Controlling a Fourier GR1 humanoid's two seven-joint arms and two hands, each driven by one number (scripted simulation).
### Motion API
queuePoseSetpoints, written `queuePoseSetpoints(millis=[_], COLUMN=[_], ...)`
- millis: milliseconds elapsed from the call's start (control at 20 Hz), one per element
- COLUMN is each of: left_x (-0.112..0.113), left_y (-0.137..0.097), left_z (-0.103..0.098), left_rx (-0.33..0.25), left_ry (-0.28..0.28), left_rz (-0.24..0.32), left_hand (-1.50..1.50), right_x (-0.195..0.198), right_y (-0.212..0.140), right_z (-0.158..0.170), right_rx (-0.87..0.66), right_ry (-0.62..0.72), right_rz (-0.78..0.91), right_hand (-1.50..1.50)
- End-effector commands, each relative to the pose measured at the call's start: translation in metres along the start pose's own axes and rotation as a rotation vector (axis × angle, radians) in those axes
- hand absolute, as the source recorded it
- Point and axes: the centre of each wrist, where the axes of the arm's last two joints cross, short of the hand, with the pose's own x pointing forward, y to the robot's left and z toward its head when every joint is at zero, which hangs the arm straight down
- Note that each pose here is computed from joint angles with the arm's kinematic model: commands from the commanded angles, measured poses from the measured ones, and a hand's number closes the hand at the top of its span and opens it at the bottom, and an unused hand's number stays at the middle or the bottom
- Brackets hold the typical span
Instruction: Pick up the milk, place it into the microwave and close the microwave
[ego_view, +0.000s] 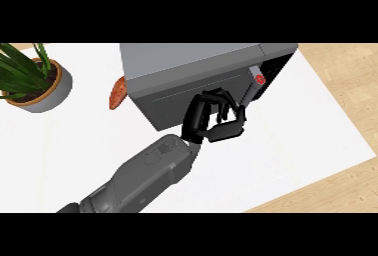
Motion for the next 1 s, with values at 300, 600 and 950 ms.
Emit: queuePoseSetpoints(millis=[300,600,950], left_x=[0.012,0.009,0.010], left_y=[0.004,0.002,0.000], left_z=[-0.030,-0.025,-0.026], left_rx=[0.027,0.012,0.005], left_ry=[-0.021,-0.027,-0.045], left_rz=[-0.018,-0.005,-0.010], left_hand=[1.50,1.50,1.50], right_x=[0.007,0.001,-0.006], right_y=[-0.026,-0.033,-0.049], right_z=[-0.007,-0.011,-0.010], right_rx=[-0.001,0.009,-0.031], right_ry=[0.008,-0.001,0.005], right_rz=[0.071,0.016,-0.026], right_hand=[-1.50,-1.50,-1.50])
